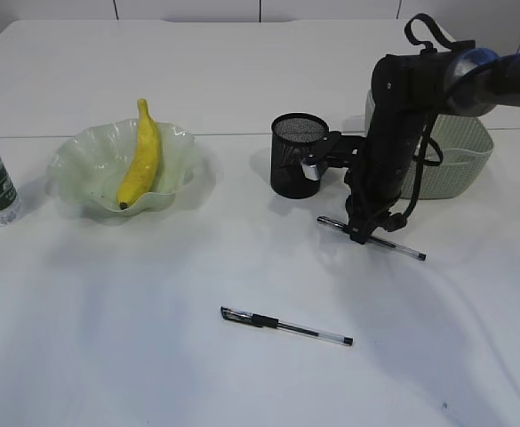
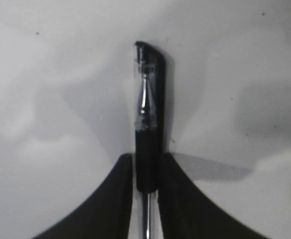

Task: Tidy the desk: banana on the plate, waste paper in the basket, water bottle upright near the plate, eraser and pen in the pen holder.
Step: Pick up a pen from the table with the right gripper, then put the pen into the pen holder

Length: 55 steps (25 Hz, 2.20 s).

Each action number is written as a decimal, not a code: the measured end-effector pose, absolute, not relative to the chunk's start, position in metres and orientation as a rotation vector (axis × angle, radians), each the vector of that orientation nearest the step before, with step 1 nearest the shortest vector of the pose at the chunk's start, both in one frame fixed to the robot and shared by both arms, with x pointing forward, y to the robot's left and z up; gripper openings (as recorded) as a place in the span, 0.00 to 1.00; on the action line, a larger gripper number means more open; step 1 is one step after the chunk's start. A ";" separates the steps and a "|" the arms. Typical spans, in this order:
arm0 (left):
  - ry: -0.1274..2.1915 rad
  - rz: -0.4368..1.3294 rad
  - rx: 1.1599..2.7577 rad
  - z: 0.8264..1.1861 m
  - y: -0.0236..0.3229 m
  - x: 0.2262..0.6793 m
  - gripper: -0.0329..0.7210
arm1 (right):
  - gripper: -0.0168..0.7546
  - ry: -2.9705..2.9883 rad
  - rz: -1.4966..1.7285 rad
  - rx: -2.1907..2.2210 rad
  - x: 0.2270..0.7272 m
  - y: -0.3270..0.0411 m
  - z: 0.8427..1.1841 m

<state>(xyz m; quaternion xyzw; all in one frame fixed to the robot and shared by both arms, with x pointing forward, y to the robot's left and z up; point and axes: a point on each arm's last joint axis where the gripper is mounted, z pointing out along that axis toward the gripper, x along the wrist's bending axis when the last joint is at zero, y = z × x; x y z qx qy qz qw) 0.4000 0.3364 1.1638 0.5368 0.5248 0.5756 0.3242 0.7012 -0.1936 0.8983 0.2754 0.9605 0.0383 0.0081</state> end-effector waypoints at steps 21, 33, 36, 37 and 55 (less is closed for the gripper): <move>1.384 1.507 1.412 1.163 0.337 0.400 0.73 | 0.10 3.077 0.157 0.915 0.694 -0.189 0.899; 1.384 1.507 1.412 1.163 0.337 0.400 0.73 | 0.10 2.971 0.416 0.920 0.713 -0.176 0.945; 1.384 1.507 1.412 1.163 0.337 0.400 0.73 | 0.10 2.940 0.503 0.922 0.717 -0.171 0.957; 1.384 1.507 1.412 1.163 0.337 0.400 0.73 | 0.10 2.931 0.536 0.925 0.718 -0.169 0.961; 1.384 1.507 1.412 1.163 0.337 0.400 0.73 | 0.10 2.764 0.956 0.878 0.730 -0.149 1.027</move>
